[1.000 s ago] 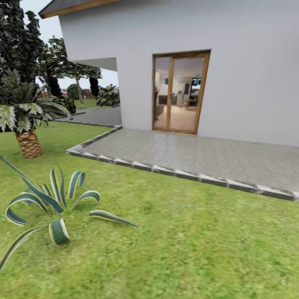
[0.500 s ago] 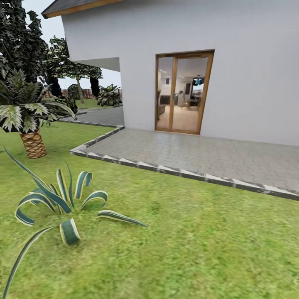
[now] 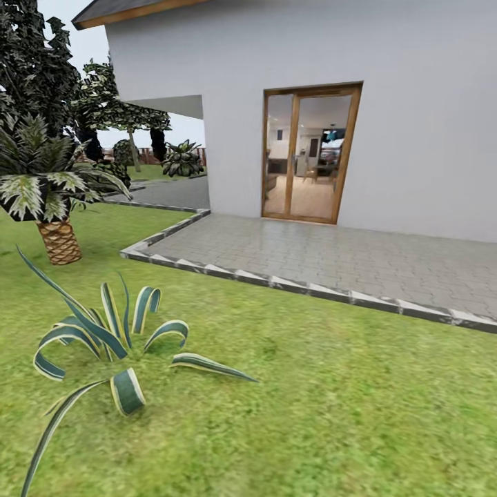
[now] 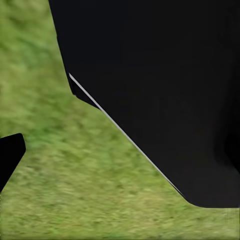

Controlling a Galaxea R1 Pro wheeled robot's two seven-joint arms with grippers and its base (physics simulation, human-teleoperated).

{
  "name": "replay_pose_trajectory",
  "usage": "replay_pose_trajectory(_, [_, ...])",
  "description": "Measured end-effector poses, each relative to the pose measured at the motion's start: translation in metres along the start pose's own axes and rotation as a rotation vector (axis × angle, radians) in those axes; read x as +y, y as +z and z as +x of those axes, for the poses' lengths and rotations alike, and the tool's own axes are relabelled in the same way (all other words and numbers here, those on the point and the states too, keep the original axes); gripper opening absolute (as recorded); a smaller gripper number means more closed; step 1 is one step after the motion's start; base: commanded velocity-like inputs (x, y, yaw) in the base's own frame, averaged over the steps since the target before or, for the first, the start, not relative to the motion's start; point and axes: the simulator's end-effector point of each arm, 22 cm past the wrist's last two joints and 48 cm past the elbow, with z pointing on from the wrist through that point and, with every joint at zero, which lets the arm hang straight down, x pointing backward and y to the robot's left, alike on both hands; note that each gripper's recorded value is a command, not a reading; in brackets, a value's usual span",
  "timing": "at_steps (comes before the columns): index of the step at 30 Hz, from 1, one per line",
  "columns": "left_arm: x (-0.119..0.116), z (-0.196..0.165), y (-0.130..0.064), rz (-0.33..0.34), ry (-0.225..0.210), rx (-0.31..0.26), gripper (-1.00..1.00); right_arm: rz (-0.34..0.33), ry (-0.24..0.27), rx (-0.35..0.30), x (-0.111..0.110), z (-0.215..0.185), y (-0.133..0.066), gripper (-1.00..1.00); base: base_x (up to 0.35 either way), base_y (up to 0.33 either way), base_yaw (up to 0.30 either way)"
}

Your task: Take the three Easter eggs out of the wicker basket on the lawn in the garden, then place them on the lawn next to a single tree (choose any tree) so that all three eggs are next to the same tree and none are left in the basket.

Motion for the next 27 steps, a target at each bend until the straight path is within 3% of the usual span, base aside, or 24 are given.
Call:
replay_pose_trajectory(17, [0.0006, 0.0007, 0.0, -0.001, 0.0, 0.002, 1.0, 0.0, 0.0, 0.0, 0.0, 0.0, 0.0, 1.0, 0.087, 0.003, 0.0])
replay_pose_trajectory(27, [-0.0001, 0.0003, 0.0, 0.0, 0.0, 0.001, 1.0, 0.0, 0.0, 0.001, 0.0, 0.0004, 0.0, 1.0, 0.001, 0.154, 0.0])
